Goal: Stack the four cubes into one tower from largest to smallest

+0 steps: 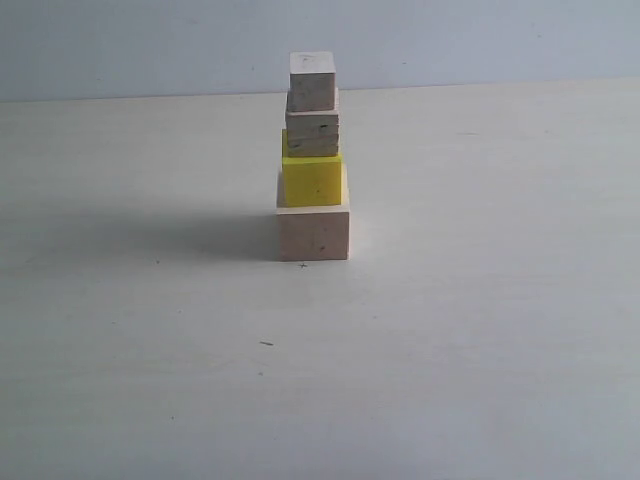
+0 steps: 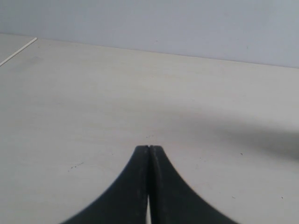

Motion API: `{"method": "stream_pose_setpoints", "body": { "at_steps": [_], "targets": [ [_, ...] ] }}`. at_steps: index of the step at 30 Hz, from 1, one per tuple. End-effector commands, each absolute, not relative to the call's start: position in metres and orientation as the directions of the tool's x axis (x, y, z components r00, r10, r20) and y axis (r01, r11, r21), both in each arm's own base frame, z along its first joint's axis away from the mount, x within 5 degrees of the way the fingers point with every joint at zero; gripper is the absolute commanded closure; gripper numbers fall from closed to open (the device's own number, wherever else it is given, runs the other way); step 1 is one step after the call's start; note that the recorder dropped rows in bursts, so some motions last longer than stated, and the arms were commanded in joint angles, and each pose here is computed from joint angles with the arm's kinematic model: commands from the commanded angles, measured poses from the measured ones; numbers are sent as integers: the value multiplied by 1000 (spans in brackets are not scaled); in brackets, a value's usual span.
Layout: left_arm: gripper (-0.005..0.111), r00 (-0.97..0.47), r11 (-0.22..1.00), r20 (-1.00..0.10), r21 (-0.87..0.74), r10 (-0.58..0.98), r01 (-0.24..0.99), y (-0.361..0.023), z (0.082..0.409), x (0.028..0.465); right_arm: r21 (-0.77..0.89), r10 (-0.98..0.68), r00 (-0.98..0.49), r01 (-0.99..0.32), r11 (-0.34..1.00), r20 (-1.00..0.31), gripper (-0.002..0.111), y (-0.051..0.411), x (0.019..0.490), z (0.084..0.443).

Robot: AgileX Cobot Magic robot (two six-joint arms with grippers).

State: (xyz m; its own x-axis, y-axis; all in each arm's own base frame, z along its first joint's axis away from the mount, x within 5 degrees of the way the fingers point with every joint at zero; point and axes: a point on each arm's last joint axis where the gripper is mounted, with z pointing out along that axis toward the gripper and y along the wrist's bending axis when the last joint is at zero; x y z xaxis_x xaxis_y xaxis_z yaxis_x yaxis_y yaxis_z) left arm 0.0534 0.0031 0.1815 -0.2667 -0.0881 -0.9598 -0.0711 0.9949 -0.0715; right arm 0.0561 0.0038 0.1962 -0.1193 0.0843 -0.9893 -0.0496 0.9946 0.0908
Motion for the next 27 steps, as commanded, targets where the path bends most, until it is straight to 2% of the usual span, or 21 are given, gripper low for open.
{"method": "stream_pose_setpoints", "body": {
  "at_steps": [1,7,10,27],
  "targets": [
    [107,-258,995,-962,-72,-89,-73,3,181,53,33,26,-167,-37,999,-986,108,2,55,190],
    [107,-258,995,-962,-72,-89,-73,3,181,53,9,2,-187,-36,999,-982,108,2,55,188],
    [107,-258,995,-962,-72,-89,-73,3,181,53,-1,-10,-244,-35,999,-970,108,2,54,183],
    [107,-258,995,-962,-72,-89,-73,3,181,53,-13,-22,-245,-38,999,-969,108,2,54,183]
  ]
}}
